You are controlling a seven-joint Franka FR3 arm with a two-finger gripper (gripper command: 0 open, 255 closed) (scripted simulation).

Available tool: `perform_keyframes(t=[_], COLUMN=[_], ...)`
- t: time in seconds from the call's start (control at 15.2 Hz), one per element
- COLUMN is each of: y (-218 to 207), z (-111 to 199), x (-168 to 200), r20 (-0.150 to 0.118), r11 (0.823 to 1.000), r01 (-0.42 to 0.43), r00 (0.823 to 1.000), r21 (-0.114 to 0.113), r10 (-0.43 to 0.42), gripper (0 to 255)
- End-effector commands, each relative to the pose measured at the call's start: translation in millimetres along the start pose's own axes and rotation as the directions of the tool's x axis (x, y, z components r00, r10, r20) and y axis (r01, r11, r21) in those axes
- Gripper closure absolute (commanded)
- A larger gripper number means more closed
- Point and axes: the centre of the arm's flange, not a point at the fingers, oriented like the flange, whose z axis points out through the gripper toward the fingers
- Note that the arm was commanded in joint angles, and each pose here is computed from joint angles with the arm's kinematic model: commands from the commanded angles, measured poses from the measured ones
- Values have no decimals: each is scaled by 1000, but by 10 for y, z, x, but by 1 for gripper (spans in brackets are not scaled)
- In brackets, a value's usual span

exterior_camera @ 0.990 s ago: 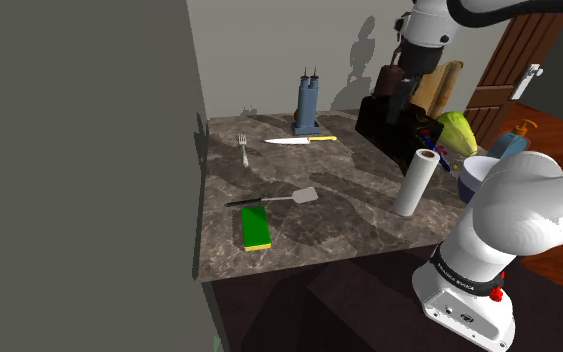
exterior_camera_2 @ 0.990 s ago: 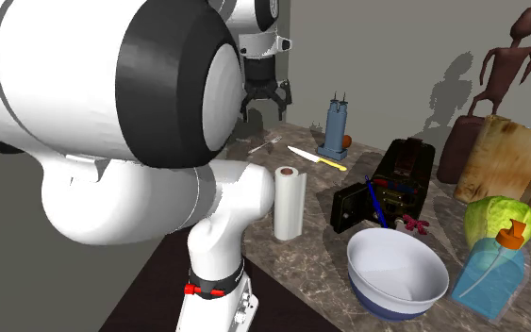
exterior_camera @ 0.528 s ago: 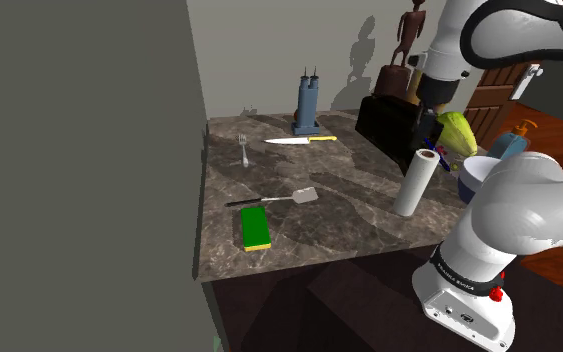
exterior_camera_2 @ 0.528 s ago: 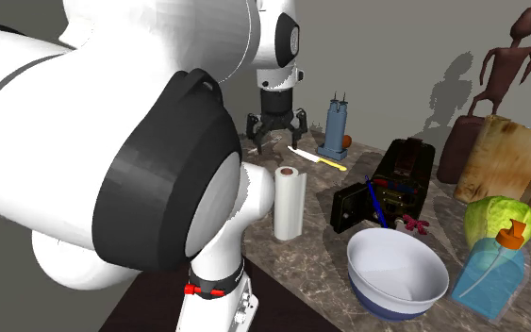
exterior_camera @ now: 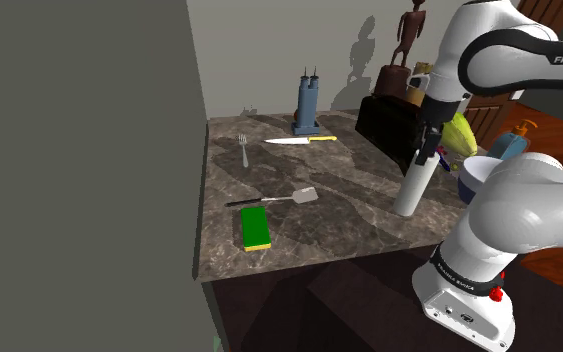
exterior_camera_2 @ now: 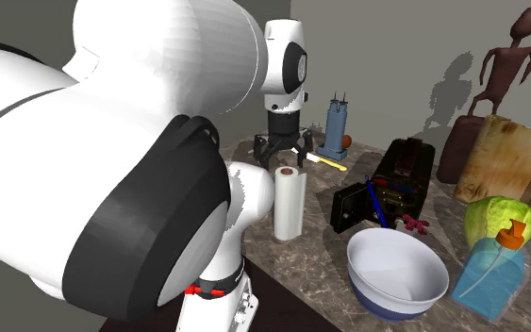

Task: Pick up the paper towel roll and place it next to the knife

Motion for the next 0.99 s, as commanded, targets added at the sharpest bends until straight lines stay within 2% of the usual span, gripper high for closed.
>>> perform_keyframes(t=[0.0,0.53,0.59,0.92], y=[7,7,7,7], z=[129,129,129,129], x=[10,9,9,9], r20=[0,0,0,0], r11=[1000,1000,1000,1000], r01=[1,1,1,1], r00=[1000,1000,1000,1000], r21=[0,0,0,0], r10=[-1,-1,-1,-1], gripper=[0,0,255,255])
